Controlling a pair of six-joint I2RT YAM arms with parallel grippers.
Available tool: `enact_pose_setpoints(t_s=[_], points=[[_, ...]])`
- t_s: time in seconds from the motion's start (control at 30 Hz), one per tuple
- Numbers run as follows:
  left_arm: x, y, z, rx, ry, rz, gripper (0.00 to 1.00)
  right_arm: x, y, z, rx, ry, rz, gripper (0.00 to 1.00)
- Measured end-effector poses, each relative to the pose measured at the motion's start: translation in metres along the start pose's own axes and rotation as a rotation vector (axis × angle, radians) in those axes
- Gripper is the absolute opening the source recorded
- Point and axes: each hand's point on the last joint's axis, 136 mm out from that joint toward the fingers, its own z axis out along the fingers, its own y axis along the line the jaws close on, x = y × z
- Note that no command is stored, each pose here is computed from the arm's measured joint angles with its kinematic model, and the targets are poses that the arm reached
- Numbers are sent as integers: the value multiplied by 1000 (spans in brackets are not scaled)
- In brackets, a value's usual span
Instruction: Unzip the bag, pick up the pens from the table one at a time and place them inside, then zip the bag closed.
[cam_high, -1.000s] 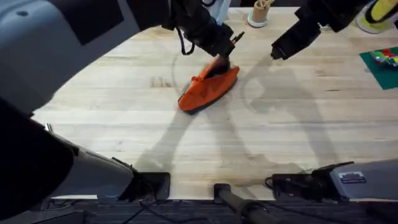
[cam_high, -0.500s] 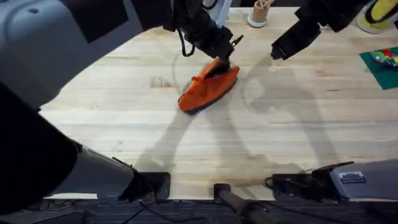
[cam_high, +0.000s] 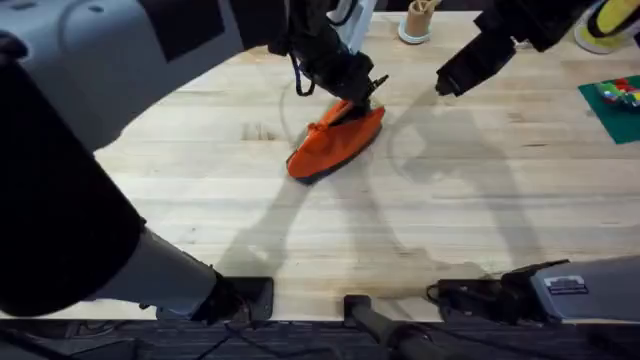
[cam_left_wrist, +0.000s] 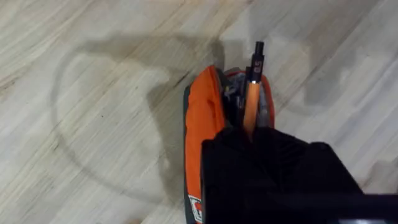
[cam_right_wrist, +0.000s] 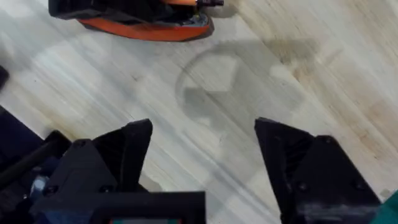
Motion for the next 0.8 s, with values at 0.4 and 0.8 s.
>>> enact_pose_setpoints(t_s=[0.4, 0.8], points=[[3, -2, 1, 7, 15, -59, 42, 0, 0, 0, 0, 0, 0, 997], [11, -1, 1, -6, 48, -67, 42, 0, 0, 0, 0, 0, 0, 998]])
